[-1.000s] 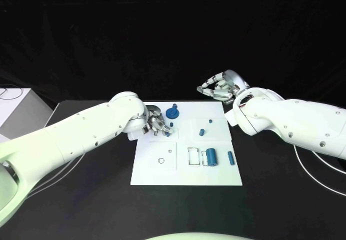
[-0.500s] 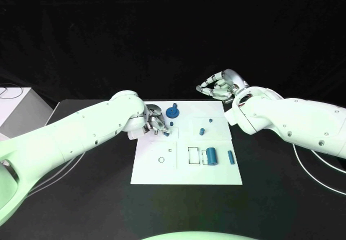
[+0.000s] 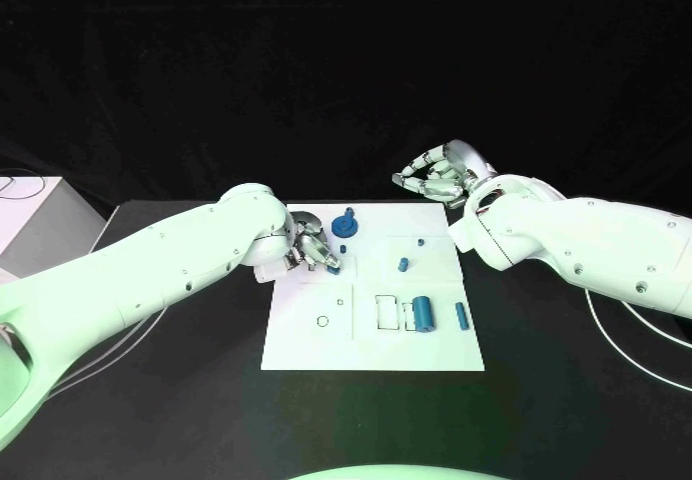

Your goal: Assemble the parts on the task board

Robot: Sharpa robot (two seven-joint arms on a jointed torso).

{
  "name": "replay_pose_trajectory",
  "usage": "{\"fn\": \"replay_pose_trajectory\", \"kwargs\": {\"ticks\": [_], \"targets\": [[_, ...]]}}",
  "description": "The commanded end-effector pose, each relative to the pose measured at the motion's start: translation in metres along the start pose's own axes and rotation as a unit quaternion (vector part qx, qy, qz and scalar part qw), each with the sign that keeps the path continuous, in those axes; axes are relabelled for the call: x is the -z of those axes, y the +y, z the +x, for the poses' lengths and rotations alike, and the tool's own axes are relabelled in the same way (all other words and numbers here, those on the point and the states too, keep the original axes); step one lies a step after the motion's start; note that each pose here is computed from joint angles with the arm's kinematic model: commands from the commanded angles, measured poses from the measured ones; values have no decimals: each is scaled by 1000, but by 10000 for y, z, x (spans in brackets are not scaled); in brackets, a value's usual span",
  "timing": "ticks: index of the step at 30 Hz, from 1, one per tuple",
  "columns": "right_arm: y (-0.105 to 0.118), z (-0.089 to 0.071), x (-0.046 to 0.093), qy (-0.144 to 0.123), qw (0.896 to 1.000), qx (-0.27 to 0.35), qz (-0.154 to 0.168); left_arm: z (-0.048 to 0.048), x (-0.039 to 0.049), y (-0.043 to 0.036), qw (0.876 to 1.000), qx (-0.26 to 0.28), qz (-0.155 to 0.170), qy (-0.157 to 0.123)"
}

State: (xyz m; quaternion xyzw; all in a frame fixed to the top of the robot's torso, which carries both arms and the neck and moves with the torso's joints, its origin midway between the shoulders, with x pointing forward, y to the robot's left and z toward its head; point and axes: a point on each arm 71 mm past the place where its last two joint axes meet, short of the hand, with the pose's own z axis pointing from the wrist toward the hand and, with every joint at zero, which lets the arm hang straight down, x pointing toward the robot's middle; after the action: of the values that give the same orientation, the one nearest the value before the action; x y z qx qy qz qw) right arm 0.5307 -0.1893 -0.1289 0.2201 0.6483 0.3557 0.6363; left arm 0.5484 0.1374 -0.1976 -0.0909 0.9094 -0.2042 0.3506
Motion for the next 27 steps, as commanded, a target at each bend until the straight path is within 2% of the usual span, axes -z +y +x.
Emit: {"fn": "replay_pose_trajectory", "kwargs": {"ticks": [1,8,15,27], "targets": [[7,11,-1,6,1000,5,-4,-4,14,-16,1000,20,9,-3],[-5,-1,1,3,1000,5,-3,-60,51,53,999,32,6,-24],[-25,-21,-1,1,1000,6,-1,-109,74,113,999,19,-3,-43],[-31,-27,-1,0,1000,6,0,-119,52,87,998,-8,-11,-56]]}}
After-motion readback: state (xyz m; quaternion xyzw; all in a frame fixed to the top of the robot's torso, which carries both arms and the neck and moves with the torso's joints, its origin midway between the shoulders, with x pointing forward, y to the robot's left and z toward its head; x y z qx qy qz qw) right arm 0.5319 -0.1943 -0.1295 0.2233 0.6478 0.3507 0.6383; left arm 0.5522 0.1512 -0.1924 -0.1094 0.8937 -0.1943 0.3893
